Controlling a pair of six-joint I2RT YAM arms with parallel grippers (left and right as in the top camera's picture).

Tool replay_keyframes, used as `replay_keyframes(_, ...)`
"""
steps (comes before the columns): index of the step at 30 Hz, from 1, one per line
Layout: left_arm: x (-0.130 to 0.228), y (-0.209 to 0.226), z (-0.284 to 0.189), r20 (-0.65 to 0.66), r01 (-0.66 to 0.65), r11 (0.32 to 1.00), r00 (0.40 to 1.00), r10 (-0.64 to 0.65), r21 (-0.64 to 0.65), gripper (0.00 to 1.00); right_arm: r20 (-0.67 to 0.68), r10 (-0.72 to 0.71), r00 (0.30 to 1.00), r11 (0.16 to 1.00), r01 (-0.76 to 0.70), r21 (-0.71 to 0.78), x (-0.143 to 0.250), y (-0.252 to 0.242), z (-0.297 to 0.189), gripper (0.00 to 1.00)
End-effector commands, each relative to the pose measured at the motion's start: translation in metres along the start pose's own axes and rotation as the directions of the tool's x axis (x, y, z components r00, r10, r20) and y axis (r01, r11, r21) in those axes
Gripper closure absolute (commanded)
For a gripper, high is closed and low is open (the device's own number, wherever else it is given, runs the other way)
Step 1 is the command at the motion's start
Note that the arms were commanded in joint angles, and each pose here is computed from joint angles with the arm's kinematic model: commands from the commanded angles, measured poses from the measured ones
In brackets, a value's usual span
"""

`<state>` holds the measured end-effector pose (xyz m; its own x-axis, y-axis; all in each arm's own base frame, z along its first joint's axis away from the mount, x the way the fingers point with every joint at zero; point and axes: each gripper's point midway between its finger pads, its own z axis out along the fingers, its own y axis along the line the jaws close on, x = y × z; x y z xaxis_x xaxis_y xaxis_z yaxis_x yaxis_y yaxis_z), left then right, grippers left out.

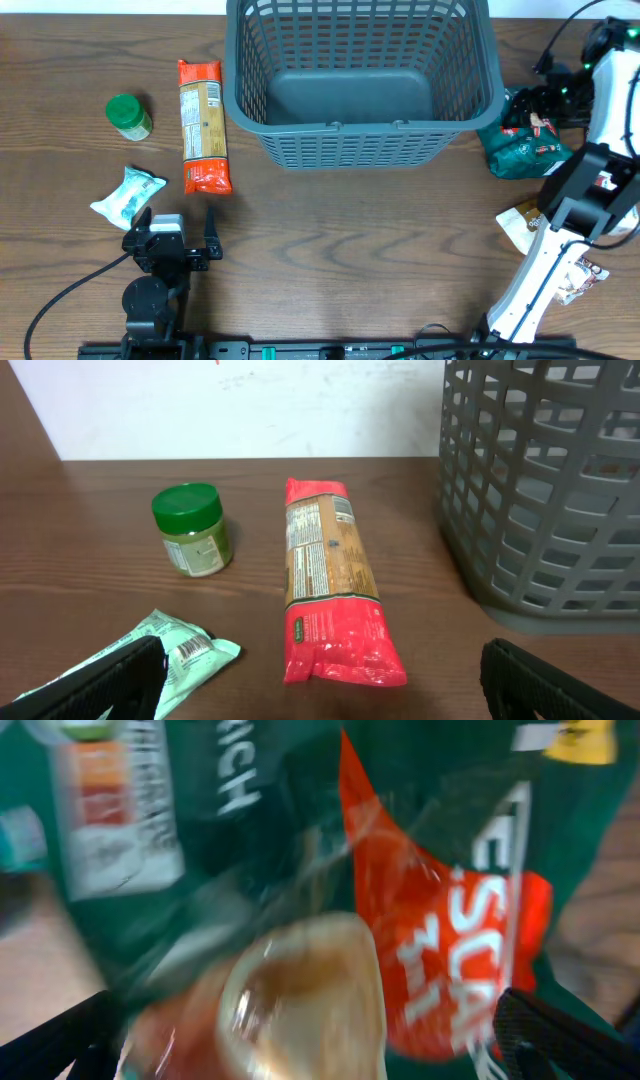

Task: Pack container
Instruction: 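Grasp the green Nescafe bag with the right gripper and lift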

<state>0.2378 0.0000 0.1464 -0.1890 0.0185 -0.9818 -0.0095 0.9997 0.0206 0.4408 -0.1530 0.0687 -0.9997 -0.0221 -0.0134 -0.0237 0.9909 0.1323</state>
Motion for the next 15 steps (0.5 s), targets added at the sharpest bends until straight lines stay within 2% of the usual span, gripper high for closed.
replay_keyframes(1,0.013,0.0,0.002,-0.028,-0.007,1.0,1.0,0.007,0.002,0.01,-0.067,0.042,0.997,0.999,-0.042,0.01,0.005,-0.007,0.027,0.01)
replay_keyframes(3,0.013,0.0,0.002,-0.028,-0.007,1.0,1.0,0.007,0.002,0.01,-0.101,0.051,0.994,0.999,-0.052,-0.002,0.008,-0.007,0.042,0.01)
replay_keyframes(4,0.013,0.0,0.002,-0.028,-0.007,1.0,1.0,0.007,0.002,0.01,-0.118,0.053,0.992,0.999,-0.054,-0.008,0.01,-0.007,0.048,0.04)
replay_keyframes(6,0.013,0.0,0.002,-0.028,-0.007,1.0,1.0,0.007,0.002,0.01,-0.154,0.056,0.986,0.998,-0.06,-0.022,0.016,-0.007,0.06,0.18)
replay_keyframes(7,0.013,0.0,0.002,-0.028,-0.007,1.0,1.0,0.007,0.002,0.02,-0.176,0.056,0.983,0.997,-0.063,-0.034,0.019,-0.006,0.066,0.33)
replay_keyframes(8,0.013,0.0,0.002,-0.028,-0.007,1.0,1.0,0.007,0.002,0.02,-0.186,0.052,0.981,0.997,-0.061,-0.044,0.021,-0.004,0.07,0.55)
replay_keyframes(9,0.013,0.0,0.002,-0.028,-0.007,1.0,1.0,0.007,0.002,0.01,-0.196,0.048,0.979,0.996,-0.061,-0.058,0.022,-0.002,0.074,0.94)
replay_keyframes(10,0.013,0.0,0.002,-0.028,-0.007,1.0,1.0,0.007,0.002,0.01,-0.202,0.049,0.978,0.995,-0.064,-0.071,0.023,-0.001,0.077,0.99)
replay_keyframes(15,0.013,0.0,0.002,-0.028,-0.007,1.0,1.0,0.007,0.002,0.01,-0.173,0.065,0.983,0.99,-0.086,-0.113,0.017,0.008,0.073,0.98)
